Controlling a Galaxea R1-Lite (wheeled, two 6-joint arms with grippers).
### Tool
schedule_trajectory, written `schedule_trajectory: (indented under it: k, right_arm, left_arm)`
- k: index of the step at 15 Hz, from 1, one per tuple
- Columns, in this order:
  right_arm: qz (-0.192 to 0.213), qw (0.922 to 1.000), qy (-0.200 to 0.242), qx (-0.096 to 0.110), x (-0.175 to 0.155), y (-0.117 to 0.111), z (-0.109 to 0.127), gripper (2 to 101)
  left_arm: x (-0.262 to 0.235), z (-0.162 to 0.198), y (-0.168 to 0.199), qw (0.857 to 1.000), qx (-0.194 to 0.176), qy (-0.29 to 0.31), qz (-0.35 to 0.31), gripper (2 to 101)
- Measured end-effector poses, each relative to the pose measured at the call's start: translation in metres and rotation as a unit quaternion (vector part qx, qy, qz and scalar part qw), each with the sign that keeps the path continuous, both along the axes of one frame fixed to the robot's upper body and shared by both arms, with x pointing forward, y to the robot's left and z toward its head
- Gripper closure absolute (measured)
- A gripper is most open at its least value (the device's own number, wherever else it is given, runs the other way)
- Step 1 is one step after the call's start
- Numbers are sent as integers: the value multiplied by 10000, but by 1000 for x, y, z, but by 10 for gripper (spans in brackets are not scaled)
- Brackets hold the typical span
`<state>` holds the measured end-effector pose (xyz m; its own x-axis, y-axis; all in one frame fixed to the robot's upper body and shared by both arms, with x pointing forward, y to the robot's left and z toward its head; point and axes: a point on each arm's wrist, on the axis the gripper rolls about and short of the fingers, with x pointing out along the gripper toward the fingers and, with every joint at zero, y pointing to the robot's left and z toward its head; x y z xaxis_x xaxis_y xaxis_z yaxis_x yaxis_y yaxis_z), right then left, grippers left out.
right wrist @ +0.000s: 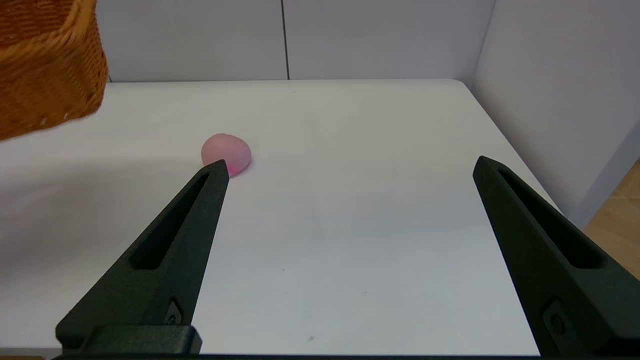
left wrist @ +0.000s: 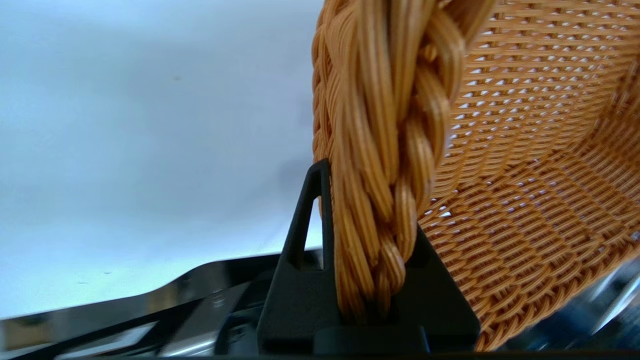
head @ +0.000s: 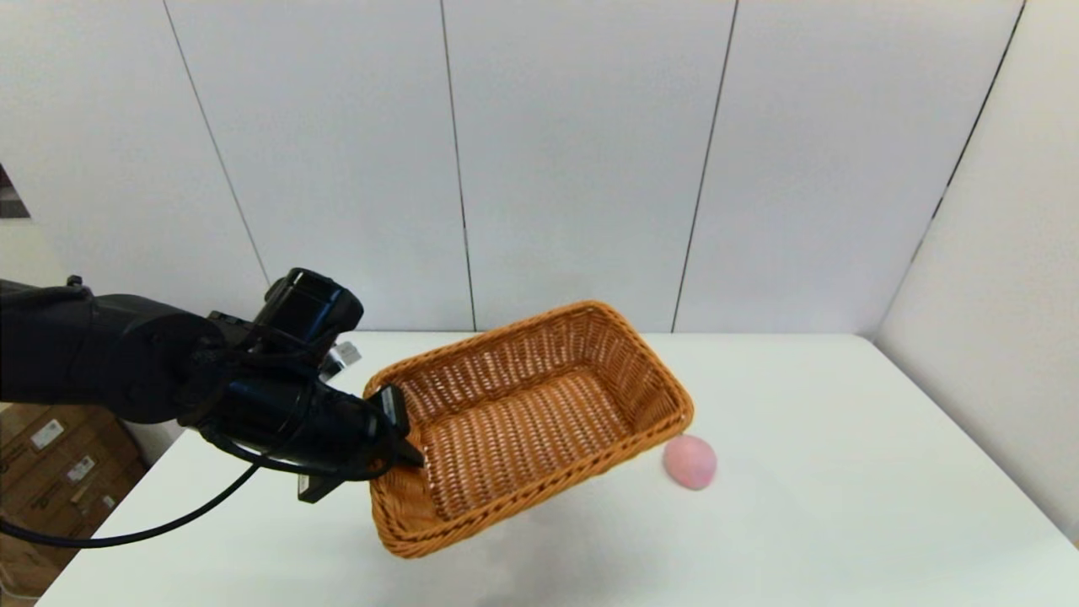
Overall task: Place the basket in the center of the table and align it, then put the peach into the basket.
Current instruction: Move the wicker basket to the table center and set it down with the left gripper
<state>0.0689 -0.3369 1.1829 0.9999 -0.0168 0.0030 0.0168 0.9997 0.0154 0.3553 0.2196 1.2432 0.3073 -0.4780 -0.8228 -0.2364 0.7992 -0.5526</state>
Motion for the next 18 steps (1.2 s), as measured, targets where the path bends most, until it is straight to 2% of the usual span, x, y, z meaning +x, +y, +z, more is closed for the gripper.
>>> schedule_trajectory:
  k: [10, 18]
  right_arm:
    - [0, 10000, 0, 0, 0, 0, 0, 52]
    - [0, 10000, 0, 0, 0, 0, 0, 52]
  left_arm:
    - [36, -57, -14, 9932, 394, -136, -1088, 891]
    - [55, -68, -29, 9881, 438, -269, -1453, 891]
